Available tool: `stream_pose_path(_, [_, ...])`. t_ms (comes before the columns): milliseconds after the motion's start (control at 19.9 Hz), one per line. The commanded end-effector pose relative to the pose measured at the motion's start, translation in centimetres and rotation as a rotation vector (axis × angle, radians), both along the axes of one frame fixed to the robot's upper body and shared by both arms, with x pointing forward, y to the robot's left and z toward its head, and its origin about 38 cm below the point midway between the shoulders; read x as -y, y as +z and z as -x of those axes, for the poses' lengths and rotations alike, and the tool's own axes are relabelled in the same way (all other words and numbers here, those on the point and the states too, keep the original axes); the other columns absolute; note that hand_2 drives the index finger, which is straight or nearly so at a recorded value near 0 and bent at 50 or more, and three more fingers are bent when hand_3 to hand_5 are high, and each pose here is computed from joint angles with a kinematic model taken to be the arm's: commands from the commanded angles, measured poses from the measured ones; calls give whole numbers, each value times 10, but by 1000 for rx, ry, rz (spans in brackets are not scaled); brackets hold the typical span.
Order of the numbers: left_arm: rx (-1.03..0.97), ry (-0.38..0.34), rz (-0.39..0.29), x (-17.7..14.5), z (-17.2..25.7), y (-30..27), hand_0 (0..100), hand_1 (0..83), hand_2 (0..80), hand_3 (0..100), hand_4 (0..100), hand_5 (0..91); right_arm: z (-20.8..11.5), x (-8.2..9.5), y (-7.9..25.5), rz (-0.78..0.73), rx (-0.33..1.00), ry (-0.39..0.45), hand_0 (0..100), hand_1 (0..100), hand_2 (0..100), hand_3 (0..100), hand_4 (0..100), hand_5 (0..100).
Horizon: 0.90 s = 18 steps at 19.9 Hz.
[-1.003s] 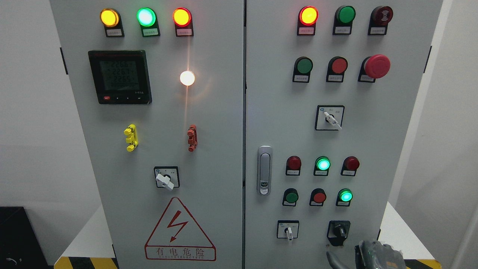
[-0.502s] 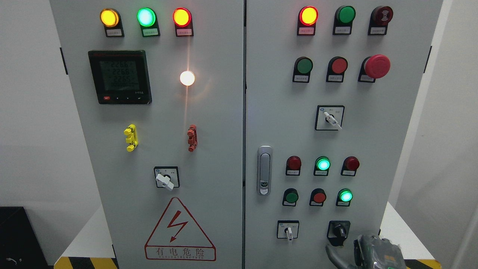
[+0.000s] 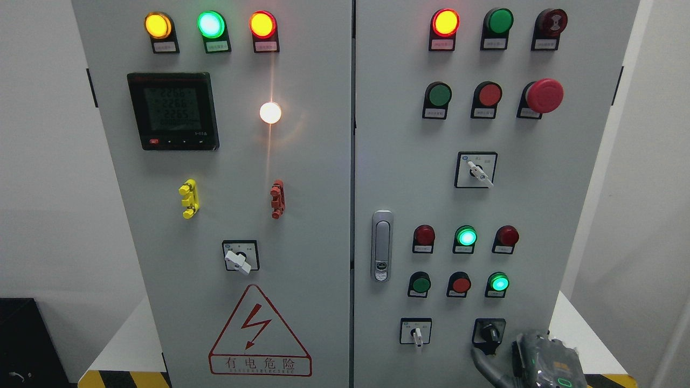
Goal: Flip black knob to close circuit
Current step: 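Raise the right hand up toward the black rotary knob, then grip the black knob with the right hand and twist it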
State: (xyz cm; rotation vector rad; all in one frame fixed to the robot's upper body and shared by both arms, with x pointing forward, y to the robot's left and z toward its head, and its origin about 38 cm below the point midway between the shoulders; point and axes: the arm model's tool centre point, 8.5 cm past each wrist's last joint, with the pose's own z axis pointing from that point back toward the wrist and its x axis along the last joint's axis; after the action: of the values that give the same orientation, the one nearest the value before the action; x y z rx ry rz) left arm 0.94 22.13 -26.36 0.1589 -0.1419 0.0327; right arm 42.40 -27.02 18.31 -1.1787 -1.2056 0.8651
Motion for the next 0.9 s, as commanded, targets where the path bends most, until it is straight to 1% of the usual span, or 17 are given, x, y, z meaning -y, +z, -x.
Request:
stream_pose_path(0, [2, -1, -1, 0, 0, 0, 120, 556, 0, 0, 0, 0, -4, 3, -4, 1, -6, -15, 0, 0, 928, 1000, 953, 979])
stream_pose_path(100, [1, 1, -2, 0, 0, 0, 120, 556, 0, 0, 0, 0, -3, 8, -4, 0, -4, -27, 0, 0, 928, 1000, 953, 979])
stream_pose_path(351, [2, 1, -1, 0, 0, 0, 120, 556, 0, 0, 0, 0, -4, 9, -5, -1, -7, -30, 0, 0, 925, 1000, 953, 979])
stream_pose_path(452, [2, -1, -1, 0, 0, 0, 120, 556, 0, 0, 0, 0, -3, 13, -6, -3, -6, -40, 0, 0, 924, 1000, 953, 980])
stream_pose_path(853, [2, 1, -1, 0, 0, 0, 120, 556, 0, 0, 0, 0, -3, 17, -3, -7, 2, -50, 0, 0, 917, 1000, 953, 977])
